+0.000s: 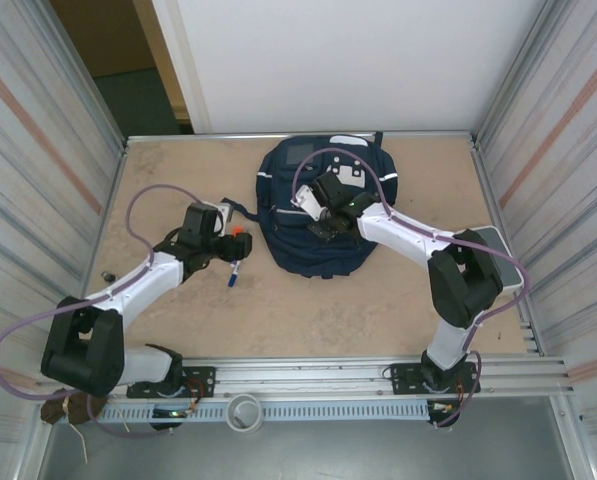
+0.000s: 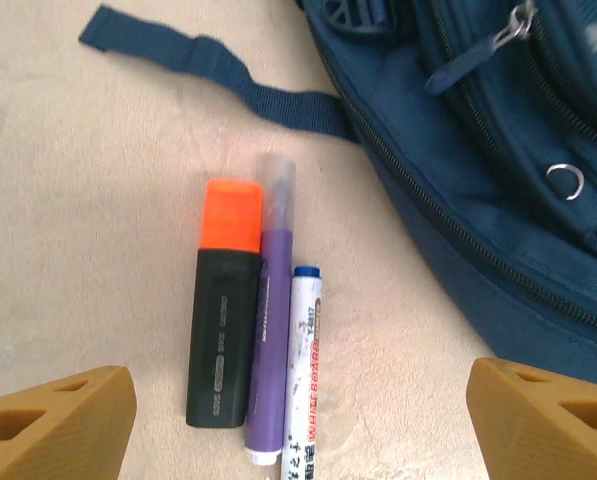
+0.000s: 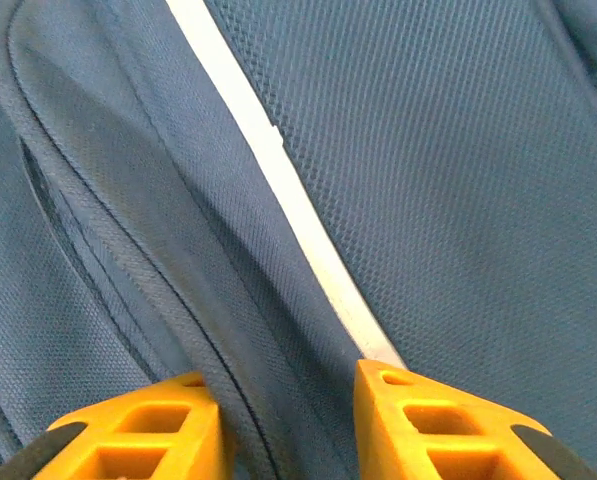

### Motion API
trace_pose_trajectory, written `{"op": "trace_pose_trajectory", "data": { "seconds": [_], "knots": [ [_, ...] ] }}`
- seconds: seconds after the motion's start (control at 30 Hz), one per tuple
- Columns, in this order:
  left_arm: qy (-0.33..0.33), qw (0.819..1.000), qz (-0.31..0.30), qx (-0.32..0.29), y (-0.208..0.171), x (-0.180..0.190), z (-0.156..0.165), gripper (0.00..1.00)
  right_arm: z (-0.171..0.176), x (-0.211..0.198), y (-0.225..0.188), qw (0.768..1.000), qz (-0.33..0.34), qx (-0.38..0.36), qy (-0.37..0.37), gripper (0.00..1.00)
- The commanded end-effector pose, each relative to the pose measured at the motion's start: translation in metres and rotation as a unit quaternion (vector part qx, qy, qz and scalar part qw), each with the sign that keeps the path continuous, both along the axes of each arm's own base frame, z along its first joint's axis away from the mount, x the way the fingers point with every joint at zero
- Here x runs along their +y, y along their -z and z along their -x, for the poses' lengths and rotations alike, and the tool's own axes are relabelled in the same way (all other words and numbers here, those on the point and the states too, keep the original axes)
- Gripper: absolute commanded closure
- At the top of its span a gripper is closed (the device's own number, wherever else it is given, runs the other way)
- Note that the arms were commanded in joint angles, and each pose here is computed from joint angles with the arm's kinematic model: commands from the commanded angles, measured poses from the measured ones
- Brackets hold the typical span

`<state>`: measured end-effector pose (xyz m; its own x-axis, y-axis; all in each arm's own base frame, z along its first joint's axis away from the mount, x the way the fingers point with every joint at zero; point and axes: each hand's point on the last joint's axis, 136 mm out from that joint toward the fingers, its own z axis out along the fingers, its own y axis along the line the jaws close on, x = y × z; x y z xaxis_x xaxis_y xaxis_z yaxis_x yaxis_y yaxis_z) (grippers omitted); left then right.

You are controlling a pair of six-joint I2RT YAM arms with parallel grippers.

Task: Pack the student bag

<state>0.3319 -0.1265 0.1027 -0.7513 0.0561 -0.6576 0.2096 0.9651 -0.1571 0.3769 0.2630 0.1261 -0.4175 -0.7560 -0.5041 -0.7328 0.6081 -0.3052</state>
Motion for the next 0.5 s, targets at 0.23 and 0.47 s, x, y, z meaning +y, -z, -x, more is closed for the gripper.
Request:
{"op": "trace_pose_trajectory", "data": {
  "seconds": [0.23, 0.47],
  "knots": [
    [-0.057, 0.994, 0.000, 0.098, 0.039, 0.031, -0.022, 0.20, -0.013, -0.001, -0.045, 0.998, -0.054, -0.007, 0.027, 0.92],
    [-0.045, 0.988, -0.003, 0.146, 0.059, 0.024, -0.037, 0.20, -0.014, -0.007, -0.040, 0.998, -0.049, 0.000, 0.039, 0.96]
  ]
}}
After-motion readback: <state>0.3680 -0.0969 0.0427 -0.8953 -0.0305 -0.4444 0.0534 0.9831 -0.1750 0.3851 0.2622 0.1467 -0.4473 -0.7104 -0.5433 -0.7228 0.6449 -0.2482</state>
